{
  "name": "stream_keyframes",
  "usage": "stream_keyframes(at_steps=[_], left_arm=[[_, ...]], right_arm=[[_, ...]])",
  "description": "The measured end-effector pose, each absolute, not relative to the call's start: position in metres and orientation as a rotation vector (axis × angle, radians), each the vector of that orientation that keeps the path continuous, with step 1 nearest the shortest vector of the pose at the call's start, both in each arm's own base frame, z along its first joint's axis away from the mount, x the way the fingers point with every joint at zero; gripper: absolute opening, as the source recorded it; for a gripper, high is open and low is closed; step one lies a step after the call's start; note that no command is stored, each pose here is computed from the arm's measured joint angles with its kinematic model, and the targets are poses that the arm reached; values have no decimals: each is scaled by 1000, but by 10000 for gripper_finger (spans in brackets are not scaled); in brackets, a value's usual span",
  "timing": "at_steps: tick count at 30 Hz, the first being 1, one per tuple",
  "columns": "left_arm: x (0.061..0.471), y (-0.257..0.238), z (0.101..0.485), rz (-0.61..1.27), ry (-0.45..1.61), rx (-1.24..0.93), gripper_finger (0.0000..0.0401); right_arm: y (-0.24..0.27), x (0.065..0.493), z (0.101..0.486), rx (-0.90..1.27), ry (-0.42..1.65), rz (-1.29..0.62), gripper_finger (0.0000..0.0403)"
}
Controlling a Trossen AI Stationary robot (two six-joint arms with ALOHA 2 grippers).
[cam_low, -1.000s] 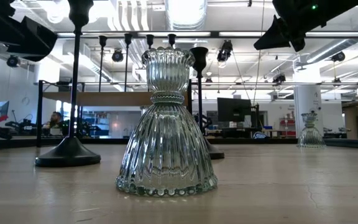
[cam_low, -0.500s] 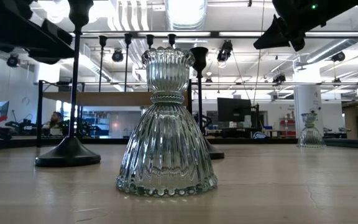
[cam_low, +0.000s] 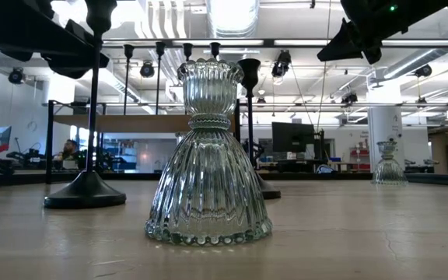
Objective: Pick & Place candle stick holders
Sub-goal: Put the black candleholder on the shelf
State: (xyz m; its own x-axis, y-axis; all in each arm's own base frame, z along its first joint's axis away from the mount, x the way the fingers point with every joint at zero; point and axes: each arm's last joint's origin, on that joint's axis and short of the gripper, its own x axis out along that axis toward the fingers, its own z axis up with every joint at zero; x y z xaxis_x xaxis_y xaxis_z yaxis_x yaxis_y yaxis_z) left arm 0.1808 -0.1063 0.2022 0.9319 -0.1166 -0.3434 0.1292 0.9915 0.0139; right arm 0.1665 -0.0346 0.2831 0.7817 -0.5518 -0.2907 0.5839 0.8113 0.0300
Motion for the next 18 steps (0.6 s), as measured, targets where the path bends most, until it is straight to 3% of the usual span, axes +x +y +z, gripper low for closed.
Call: stream_keyframes(at_steps=[6,18], left_arm=[[183,-103,202,-119,348,26,155],[187,-98,204,-131,337,3,87]], right_arm=[[-35,167,283,121,276,-615,54],[-35,167,283,121,277,-615,54]])
